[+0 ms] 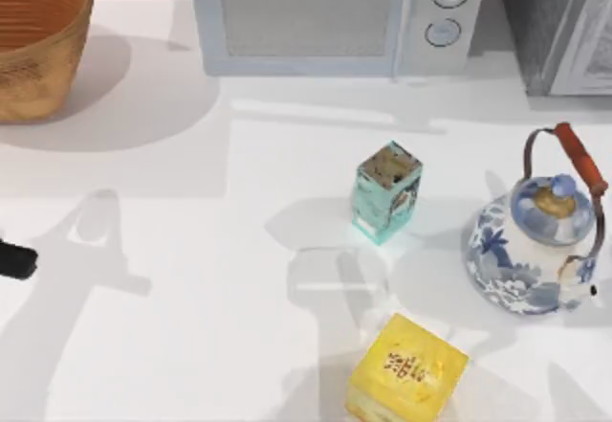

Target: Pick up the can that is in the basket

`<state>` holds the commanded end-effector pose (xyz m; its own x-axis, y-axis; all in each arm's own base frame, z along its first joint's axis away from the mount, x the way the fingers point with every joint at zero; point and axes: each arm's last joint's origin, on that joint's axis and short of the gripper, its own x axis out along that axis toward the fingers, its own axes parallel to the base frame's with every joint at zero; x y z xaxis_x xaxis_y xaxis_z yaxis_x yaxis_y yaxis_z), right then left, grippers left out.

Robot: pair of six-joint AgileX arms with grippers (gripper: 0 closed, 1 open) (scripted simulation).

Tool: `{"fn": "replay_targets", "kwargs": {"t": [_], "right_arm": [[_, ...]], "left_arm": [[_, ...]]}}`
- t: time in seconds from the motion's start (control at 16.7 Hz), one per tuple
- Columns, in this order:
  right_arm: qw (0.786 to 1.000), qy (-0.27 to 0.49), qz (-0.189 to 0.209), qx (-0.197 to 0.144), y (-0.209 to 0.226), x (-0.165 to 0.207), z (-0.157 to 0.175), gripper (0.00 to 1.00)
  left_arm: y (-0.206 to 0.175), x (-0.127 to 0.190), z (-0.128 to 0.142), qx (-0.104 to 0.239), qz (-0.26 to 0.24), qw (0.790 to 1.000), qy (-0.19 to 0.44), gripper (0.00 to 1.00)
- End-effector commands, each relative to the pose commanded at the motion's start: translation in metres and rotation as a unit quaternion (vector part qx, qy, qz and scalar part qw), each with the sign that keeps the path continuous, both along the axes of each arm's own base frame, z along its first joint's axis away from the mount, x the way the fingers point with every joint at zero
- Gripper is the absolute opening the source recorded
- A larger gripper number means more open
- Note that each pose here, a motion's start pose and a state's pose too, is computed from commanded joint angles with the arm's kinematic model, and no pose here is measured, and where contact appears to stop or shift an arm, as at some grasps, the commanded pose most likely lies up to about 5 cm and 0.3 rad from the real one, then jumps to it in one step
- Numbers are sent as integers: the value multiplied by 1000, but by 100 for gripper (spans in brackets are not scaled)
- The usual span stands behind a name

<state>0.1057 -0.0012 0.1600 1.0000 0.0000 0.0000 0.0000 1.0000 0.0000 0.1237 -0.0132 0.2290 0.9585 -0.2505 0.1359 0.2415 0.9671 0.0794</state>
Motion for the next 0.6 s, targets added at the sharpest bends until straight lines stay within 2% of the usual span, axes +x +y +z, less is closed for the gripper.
{"fn": "replay_targets", "kwargs": {"t": [0.24,0.42,0.6], "right_arm": [[1000,0,0,0,0,0,0,100],[1000,0,0,0,0,0,0,100],[1000,0,0,0,0,0,0,100]], "left_arm": [[-9,49,14,24,-71,997,28,0],[-16,87,3,36,-125,989,66,0],[-21,114,-6,42,-170,982,76,0]]}}
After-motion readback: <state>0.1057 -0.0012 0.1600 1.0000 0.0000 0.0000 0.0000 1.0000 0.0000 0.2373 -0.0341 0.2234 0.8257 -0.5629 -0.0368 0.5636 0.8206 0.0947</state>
